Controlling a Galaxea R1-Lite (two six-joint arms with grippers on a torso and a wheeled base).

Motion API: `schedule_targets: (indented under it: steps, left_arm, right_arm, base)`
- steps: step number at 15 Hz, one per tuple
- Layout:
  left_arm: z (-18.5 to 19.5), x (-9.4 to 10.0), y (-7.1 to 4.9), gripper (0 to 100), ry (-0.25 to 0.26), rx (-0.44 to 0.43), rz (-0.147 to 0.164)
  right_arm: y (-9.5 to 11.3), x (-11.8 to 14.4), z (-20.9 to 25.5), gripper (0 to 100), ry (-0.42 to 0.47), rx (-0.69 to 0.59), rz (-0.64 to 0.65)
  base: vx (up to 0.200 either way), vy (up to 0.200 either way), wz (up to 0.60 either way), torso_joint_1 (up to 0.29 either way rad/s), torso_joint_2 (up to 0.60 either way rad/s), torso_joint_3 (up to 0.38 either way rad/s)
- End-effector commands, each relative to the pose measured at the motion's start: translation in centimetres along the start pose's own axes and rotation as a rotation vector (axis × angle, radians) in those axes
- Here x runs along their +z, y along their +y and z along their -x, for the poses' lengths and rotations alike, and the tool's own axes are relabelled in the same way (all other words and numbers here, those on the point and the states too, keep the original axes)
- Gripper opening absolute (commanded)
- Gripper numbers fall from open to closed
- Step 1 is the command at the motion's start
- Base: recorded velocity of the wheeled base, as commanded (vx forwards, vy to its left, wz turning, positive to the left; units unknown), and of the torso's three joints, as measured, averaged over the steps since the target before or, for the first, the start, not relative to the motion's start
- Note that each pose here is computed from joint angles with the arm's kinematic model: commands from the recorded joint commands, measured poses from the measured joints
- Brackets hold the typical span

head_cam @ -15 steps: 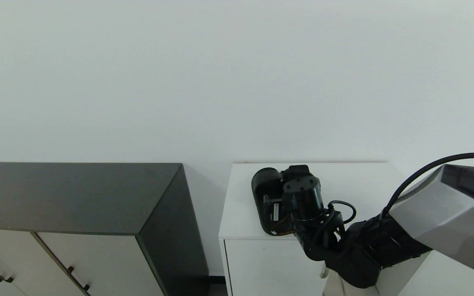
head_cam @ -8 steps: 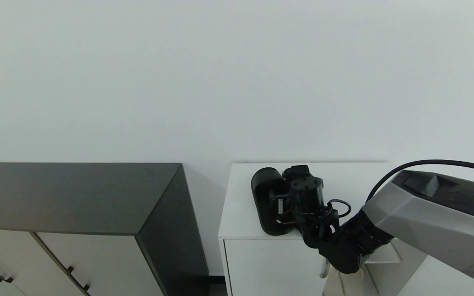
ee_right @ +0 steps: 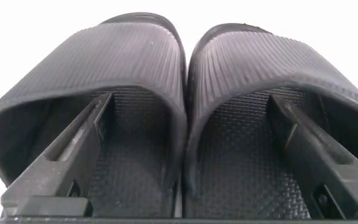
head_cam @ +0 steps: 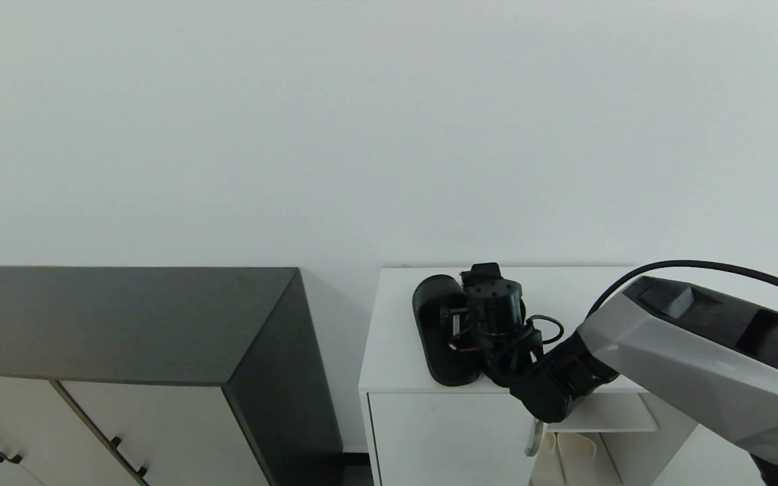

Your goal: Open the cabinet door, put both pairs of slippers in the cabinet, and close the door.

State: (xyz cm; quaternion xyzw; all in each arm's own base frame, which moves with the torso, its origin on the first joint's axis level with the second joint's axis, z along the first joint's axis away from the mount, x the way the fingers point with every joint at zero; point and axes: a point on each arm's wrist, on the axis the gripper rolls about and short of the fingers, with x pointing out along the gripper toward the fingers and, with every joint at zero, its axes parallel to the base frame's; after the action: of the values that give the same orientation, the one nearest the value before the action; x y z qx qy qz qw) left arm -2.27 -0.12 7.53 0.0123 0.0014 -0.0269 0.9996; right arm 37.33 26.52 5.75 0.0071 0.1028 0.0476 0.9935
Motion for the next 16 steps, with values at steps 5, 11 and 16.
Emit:
schedule_targets:
  steps: [5,11,16]
  left_arm:
    - [0.0,0.0,0.0,0,0.0,0.0,0.0]
    - [0.0,0.0,0.0,0,0.0,0.0,0.0]
    - [0.0,0.0,0.0,0,0.0,0.002,0.0]
  right_arm:
    - [0.2,0.4,-0.2,0,-0.01,0.0,-0.009]
    - [0.1,3.2,4.1,0,-0.025,0.036,-0.012]
    - [-0.5,4.0,10.6,0,0.009,0.106,0.016]
  base:
    - [0.0,0.0,0.0,0.0,0.0,0.0]
    - [0.0,0.0,0.0,0.0,0.0,0.0]
    - [0.0,0.0,0.0,0.0,0.0,0.0]
